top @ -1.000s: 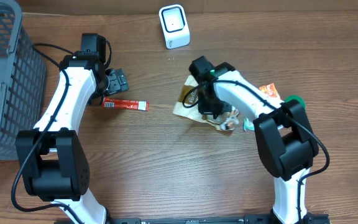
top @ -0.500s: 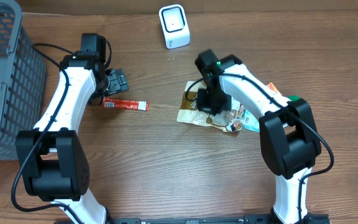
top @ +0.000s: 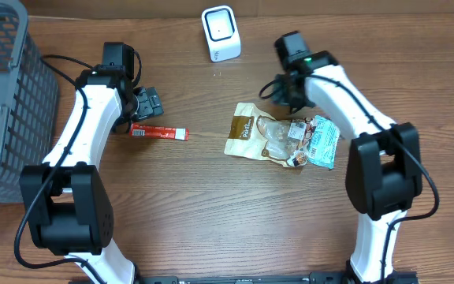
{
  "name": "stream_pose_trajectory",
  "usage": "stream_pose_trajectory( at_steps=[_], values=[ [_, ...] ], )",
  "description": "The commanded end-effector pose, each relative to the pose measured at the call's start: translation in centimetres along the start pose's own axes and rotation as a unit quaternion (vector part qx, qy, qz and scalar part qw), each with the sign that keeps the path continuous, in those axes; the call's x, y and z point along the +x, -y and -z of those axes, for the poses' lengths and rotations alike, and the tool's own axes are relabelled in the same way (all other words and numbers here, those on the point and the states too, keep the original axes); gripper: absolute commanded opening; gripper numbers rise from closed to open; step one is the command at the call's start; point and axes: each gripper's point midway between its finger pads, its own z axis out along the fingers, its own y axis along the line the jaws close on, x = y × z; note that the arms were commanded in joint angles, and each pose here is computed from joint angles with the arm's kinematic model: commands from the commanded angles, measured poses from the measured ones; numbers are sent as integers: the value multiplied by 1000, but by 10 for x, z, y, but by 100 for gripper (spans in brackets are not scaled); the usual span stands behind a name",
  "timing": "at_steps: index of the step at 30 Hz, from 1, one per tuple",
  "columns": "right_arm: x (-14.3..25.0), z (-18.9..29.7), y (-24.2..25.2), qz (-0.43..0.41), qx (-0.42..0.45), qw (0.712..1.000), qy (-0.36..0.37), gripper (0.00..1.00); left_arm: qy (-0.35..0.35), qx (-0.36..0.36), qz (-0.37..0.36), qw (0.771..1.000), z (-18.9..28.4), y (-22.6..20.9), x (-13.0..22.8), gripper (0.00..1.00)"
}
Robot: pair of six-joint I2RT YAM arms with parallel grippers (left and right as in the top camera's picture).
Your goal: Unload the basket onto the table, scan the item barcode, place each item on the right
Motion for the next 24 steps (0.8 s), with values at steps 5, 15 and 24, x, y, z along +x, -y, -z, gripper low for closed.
stream_pose_trajectory(
  at_steps=[5, 15, 24],
  values=[
    [14, -4, 17, -21, 3, 999, -32, 10, 12, 0, -9, 1000, 5, 1, -6, 100],
    [96, -10, 44, -10, 46, 983, -179, 13, 12, 0, -9, 1000, 5, 1, -6, 100],
    [126, 14, 47, 0, 41, 964, -261, 9, 12, 0, -9, 1000, 5, 1, -6, 100]
  ],
)
